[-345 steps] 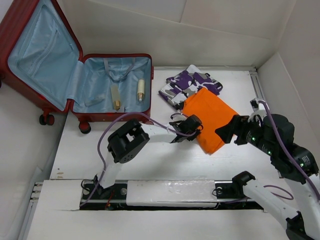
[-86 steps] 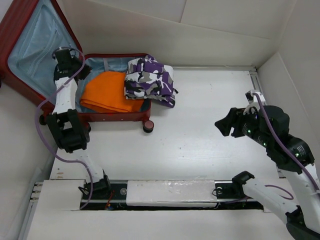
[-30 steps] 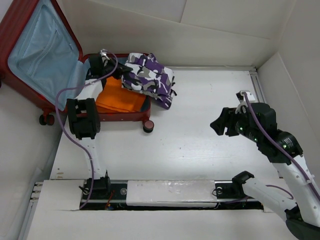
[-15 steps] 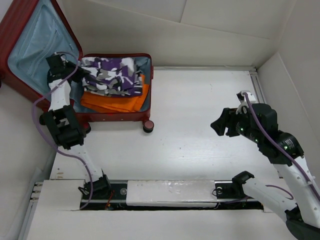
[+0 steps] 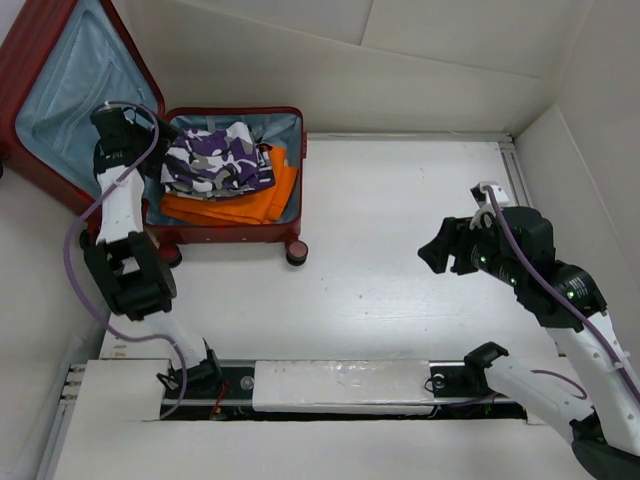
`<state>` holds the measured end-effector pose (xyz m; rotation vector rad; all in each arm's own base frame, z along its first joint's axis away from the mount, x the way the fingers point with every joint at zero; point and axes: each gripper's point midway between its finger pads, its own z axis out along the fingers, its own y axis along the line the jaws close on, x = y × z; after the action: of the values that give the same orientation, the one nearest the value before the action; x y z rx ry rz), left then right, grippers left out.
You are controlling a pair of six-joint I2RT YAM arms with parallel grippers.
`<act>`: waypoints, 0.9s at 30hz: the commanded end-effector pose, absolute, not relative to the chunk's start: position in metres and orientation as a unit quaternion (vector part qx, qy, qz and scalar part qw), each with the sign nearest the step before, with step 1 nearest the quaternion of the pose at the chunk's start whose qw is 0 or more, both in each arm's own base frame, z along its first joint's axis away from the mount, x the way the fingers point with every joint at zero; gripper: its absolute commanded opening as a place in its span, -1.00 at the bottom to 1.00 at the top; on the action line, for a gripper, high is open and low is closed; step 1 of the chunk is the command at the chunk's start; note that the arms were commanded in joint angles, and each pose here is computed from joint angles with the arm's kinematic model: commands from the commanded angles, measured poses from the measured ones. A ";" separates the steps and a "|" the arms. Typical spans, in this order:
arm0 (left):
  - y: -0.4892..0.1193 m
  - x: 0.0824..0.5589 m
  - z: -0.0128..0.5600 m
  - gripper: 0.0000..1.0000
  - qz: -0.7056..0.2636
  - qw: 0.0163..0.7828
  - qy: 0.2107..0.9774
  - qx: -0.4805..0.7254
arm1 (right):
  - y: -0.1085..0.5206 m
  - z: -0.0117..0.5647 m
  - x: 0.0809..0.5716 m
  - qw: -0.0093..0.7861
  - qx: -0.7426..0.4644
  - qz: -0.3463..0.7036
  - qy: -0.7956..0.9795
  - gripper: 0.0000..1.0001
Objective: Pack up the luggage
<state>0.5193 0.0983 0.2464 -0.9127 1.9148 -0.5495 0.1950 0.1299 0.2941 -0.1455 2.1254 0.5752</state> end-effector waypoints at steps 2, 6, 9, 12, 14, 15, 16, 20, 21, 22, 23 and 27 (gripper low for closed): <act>0.075 0.452 0.379 0.81 -0.189 0.588 0.711 -0.337 | 0.142 0.296 0.195 0.456 -0.081 0.262 0.847 0.44; 0.052 0.389 0.386 0.81 -0.147 0.617 0.694 -0.340 | 0.146 0.291 0.188 0.445 -0.091 0.276 0.847 0.44; 0.060 0.338 0.401 0.81 -0.123 0.640 0.660 -0.372 | 0.158 0.288 0.177 0.438 -0.118 0.299 0.840 0.33; 0.078 0.298 0.392 0.81 -0.064 0.627 0.652 -0.421 | 0.166 0.277 0.166 0.423 -0.139 0.320 0.836 -0.29; 0.089 0.274 0.383 0.81 -0.013 0.608 0.657 -0.445 | 0.171 0.273 0.161 0.417 -0.151 0.328 0.834 -0.57; 0.093 0.263 0.384 0.81 0.001 0.608 0.652 -0.453 | 0.172 0.271 0.157 0.412 -0.155 0.333 0.834 -0.67; 0.096 0.254 0.385 0.81 0.012 0.606 0.650 -0.459 | 0.175 0.271 0.154 0.410 -0.168 0.337 0.831 -0.81; 0.111 0.214 0.393 0.81 0.069 0.594 0.633 -0.491 | 0.178 0.265 0.145 0.403 -0.194 0.345 0.825 -0.90; 0.116 0.200 0.387 0.78 0.100 0.578 0.636 -0.502 | 0.178 0.268 0.141 0.407 -0.198 0.349 0.821 -0.90; 0.119 0.191 0.389 0.78 0.113 0.574 0.634 -0.506 | 0.180 0.263 0.138 0.400 -0.204 0.350 0.822 -0.84; 0.122 0.183 0.401 0.75 0.122 0.577 0.626 -0.511 | 0.179 0.269 0.137 0.413 -0.205 0.355 0.813 -0.70; 0.134 0.150 0.419 0.71 0.178 0.565 0.608 -0.529 | 0.186 0.269 0.124 0.407 -0.229 0.376 0.800 -0.04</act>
<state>0.1954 0.1178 0.3993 -1.1768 1.5107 0.2614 0.1276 0.1745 0.2491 -0.5135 2.1335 0.8791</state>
